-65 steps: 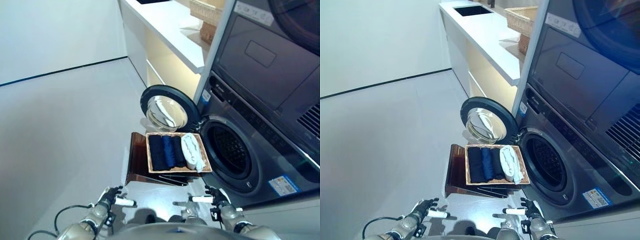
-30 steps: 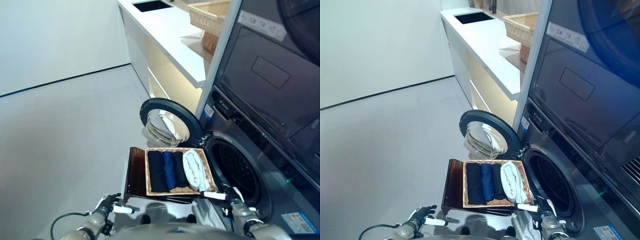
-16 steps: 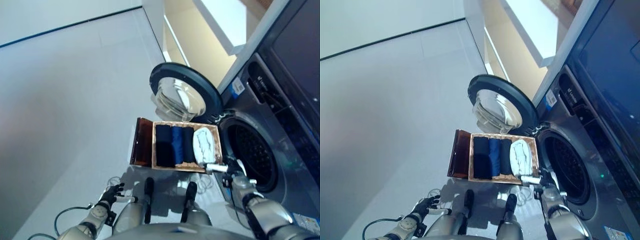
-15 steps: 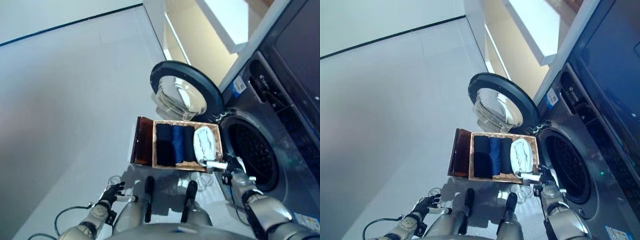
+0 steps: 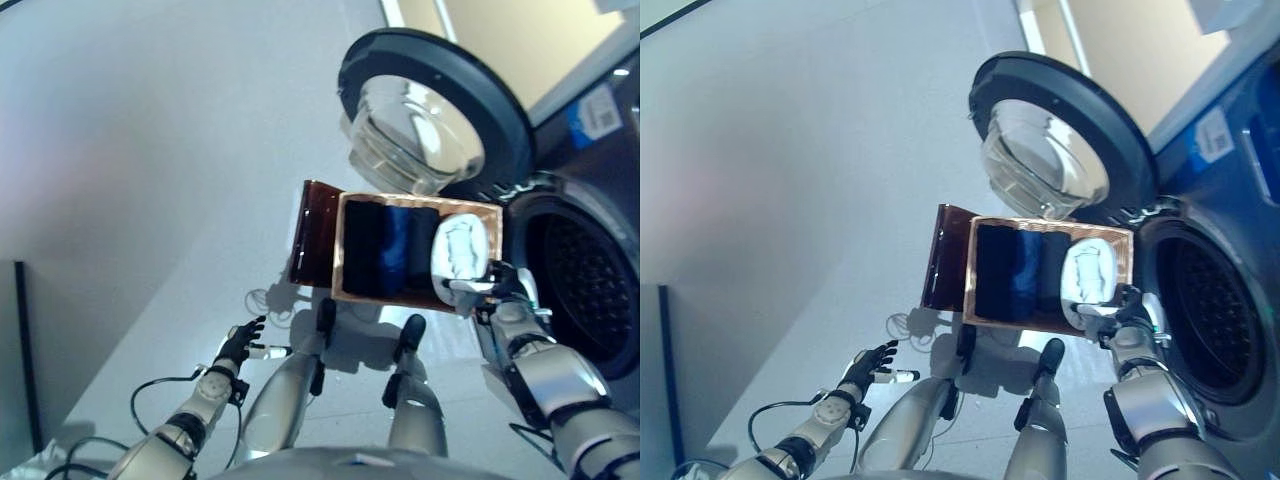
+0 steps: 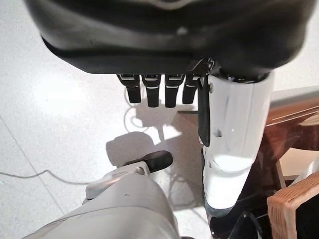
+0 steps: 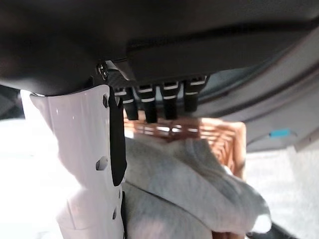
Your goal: Pick up the clothes and place them into the washing machine
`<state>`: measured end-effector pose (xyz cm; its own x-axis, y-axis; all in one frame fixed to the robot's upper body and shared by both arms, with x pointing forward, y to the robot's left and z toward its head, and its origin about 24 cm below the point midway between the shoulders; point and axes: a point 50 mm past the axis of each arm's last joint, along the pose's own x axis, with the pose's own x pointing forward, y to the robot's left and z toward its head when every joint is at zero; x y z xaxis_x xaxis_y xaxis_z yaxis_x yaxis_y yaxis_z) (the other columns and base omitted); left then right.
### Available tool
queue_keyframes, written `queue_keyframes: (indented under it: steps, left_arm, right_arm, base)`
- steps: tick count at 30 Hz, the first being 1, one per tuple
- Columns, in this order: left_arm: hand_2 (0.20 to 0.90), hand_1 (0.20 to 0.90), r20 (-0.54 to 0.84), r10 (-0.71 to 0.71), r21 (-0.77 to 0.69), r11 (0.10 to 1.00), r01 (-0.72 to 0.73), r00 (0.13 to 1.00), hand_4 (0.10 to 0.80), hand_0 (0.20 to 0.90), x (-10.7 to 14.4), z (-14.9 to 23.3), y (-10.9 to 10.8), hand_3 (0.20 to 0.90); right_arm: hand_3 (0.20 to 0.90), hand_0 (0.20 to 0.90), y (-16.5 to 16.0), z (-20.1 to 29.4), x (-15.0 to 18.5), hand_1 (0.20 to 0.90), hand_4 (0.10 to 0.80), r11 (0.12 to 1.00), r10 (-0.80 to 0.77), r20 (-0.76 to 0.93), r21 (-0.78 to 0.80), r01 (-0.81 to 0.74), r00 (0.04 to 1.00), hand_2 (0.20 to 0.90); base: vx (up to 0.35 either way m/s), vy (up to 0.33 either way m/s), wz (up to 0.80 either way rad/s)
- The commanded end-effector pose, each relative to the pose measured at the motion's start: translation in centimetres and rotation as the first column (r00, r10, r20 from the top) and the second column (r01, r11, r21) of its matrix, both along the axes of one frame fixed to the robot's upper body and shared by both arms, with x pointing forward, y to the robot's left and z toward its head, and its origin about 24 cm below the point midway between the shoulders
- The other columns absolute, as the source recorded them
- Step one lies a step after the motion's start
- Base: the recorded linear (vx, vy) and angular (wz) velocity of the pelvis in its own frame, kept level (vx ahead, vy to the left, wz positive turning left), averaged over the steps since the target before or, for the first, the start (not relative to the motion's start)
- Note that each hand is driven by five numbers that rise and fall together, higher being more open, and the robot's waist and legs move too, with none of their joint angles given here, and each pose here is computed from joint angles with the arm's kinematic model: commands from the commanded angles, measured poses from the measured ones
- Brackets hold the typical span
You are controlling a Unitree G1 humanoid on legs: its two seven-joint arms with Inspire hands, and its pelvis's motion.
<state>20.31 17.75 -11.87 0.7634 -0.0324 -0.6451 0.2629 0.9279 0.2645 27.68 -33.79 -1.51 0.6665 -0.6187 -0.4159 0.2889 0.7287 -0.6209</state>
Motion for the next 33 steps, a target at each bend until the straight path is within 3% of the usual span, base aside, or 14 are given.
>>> queue_keyframes:
  steps: [1,17,18,19,21,22,33]
  left_arm:
    - [0.9,0.9,0.06,0.018,-0.004,1.0,-0.018,0.998,0.8,0.9,0.6,0.7,0.5,0.9]
    - [0.9,0.9,0.07,0.08,0.002,0.997,-0.08,0.994,0.8,0.9,0.8,0.6,0.7,0.9]
    - [0.9,0.9,0.069,0.081,0.004,0.997,-0.082,0.994,0.8,0.9,0.7,0.6,0.8,0.9]
    - [0.9,0.9,0.068,0.08,0.003,0.997,-0.081,0.994,0.8,0.9,0.7,0.6,0.7,0.9]
    - [0.9,0.9,0.068,0.079,0.003,0.997,-0.08,0.995,0.8,0.9,0.7,0.5,0.7,0.9]
    - [0.9,0.9,0.068,0.082,0.003,0.997,-0.082,0.994,0.8,0.9,0.6,0.5,0.8,0.9]
    - [0.9,0.9,0.069,0.026,-0.006,1.0,-0.026,0.997,0.8,0.9,0.0,0.4,0.3,0.9]
  right_arm:
    - [0.9,0.9,-3.6,4.4,0.7,0.9,0.8,0.984,-0.05,0.091,-0.168,0.065,0.995,0.9]
    - [0.9,0.9,0.9,4.4,4.0,0.9,0.8,0.986,0.098,0.163,-0.15,-0.074,0.982,0.9]
    - [0.776,0.776,1.1,4.3,4.0,0.776,0.712,0.986,0.102,0.161,-0.148,-0.078,0.982,0.776]
    - [0.549,0.549,1.1,4.1,3.9,0.549,0.549,0.986,0.103,0.158,-0.143,-0.08,0.982,0.549]
    - [0.411,0.411,1.2,4.1,4.0,0.411,0.451,0.987,0.103,0.158,-0.141,-0.081,0.982,0.411]
    - [0.2,0.2,1.3,4.1,4.0,0.2,0.3,0.986,0.108,0.158,-0.142,-0.086,0.981,0.2]
    - [0.2,0.2,0.5,4.4,3.7,0.2,0.3,0.986,0.083,0.145,-0.158,-0.06,0.986,0.2]
  base:
    - [0.04,0.036,0.07]
    - [0.025,0.009,0.02]
    - [0.0,0.0,0.0]
    - [0.0,0.0,0.0]
    - [0.0,0.0,0.0]
    - [0.0,0.0,0.0]
    - [0.001,0.003,0.02]
